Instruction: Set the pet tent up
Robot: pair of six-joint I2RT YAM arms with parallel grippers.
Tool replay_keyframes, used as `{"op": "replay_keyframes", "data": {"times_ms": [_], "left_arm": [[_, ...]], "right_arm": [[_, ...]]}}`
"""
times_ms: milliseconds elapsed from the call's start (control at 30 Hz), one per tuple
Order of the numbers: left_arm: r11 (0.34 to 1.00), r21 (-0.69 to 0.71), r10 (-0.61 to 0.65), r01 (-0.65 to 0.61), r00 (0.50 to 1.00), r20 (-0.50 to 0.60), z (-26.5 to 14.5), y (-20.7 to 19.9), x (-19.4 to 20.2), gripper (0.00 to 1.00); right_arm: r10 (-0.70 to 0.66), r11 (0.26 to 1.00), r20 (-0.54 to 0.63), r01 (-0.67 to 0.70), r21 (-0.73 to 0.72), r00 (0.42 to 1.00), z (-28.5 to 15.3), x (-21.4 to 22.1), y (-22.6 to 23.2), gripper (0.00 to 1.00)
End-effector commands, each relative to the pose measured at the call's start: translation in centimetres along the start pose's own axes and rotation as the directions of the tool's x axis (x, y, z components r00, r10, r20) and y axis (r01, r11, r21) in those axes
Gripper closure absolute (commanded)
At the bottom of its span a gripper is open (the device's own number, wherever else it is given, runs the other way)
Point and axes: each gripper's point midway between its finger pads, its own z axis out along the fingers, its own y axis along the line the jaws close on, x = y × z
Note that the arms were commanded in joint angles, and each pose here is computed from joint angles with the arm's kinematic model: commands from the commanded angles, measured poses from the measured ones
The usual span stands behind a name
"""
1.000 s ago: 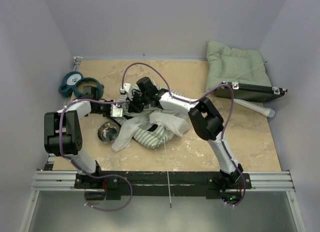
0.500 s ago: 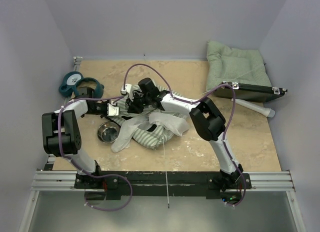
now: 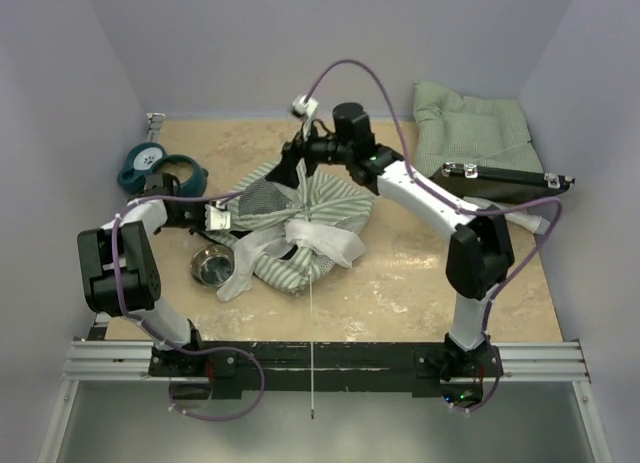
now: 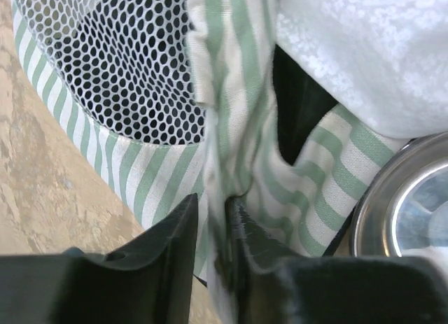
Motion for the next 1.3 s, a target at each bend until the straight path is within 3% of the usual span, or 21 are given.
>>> {"op": "replay_keyframes", "data": {"times_ms": [0, 100, 267, 400, 500, 600, 800, 1267], "left_arm": [[0.995, -0.054, 0.09, -0.09, 0.996, 0.013, -1.9, 2.1, -2.8, 0.63], [0.991, -0.092, 0.096, -0.094, 0.995, 0.022, -2.4, 3.8, -5.0, 0.44], [0.998, -0.049, 0.05, -0.046, 0.996, 0.078, 0.5, 5.8, -11.1, 0.32], [1.0, -0.021, -0.019, 0.022, 0.99, 0.142, 5.1, 7.7, -17.6, 0.3], [0.995, 0.056, -0.09, 0.081, 0.978, 0.189, 9.2, 7.1, -22.1, 0.3], [0.987, 0.095, -0.15, 0.133, 0.967, 0.204, 12.8, 7.1, -25.1, 0.31], [0.976, 0.127, -0.2, 0.179, 0.964, 0.177, 18.3, 6.9, -27.6, 0.32], [0.982, 0.088, -0.184, 0.166, 0.945, 0.272, 26.4, 9.0, -35.2, 0.32]], "right_arm": [[0.138, 0.982, 0.402, -0.073, -0.173, 0.905, -7.7, -16.7, 5.4, 0.01], [0.326, 0.93, 0.509, -0.173, -0.325, 0.796, -11.7, -23.2, 6.8, 0.01], [0.547, 0.813, 0.55, -0.245, -0.528, 0.631, -15.5, -29.9, 7.2, 0.02], [0.59, 0.796, 0.603, -0.263, -0.545, 0.537, -17.7, -34.4, 7.0, 0.01], [0.659, 0.749, 0.576, -0.352, -0.562, 0.482, -17.4, -34.5, 5.6, 0.02], [0.671, 0.74, 0.584, -0.36, -0.568, 0.457, -18.4, -34.9, 5.4, 0.02], [0.589, 0.806, 0.675, -0.272, -0.525, 0.444, -22.8, -36.9, 6.3, 0.02], [0.576, 0.816, 0.66, -0.293, -0.499, 0.482, -24.6, -34.5, 6.1, 0.02]]}}
